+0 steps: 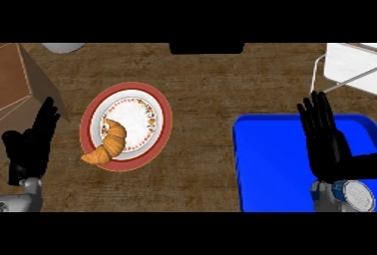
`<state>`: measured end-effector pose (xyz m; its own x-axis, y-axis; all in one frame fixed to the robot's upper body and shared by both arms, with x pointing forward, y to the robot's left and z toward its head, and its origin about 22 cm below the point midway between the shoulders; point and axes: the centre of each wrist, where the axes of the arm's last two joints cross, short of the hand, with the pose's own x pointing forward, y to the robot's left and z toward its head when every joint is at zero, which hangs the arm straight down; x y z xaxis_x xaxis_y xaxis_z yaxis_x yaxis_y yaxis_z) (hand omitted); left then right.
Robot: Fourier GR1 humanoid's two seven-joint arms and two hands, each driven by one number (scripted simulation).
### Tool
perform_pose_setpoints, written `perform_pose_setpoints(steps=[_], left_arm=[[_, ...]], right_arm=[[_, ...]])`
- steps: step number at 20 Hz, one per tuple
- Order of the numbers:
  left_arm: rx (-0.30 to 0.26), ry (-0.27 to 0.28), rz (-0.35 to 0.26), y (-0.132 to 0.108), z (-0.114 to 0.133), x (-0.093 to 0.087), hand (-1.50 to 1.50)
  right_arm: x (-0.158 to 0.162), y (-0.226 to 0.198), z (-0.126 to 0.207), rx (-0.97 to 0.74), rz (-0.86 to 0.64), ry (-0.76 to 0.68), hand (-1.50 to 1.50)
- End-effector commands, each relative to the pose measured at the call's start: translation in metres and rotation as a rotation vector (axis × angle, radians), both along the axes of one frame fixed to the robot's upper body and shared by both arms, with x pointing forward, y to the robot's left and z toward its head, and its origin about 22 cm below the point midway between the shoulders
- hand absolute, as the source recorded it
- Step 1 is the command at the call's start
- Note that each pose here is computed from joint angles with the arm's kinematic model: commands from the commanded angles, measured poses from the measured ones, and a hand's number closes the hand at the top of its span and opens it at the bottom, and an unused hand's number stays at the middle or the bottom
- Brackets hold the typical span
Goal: Pick the bell pepper from the tray and place it in the tiered shelf
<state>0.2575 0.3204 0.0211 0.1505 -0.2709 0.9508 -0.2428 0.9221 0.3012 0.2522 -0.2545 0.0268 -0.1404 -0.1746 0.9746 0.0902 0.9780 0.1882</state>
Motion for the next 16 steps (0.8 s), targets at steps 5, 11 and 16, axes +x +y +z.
perform_pose_setpoints(steps=[5, 11, 16], left_arm=[[-0.002, -0.101, -0.211, -0.046, 0.011, 0.014, 0.0], [-0.044, -0.094, -0.243, -0.054, 0.005, 0.008, 0.0], [-0.057, -0.086, -0.336, -0.075, -0.005, 0.008, 0.0]], right_arm=[[-0.017, -0.108, 0.03, -0.328, -0.481, 0.035, -1.5], [-0.069, -0.17, -0.008, -0.555, -0.937, 0.219, 1.5], [-0.083, -0.131, -0.044, -0.526, -1.286, 0.076, -1.5]])
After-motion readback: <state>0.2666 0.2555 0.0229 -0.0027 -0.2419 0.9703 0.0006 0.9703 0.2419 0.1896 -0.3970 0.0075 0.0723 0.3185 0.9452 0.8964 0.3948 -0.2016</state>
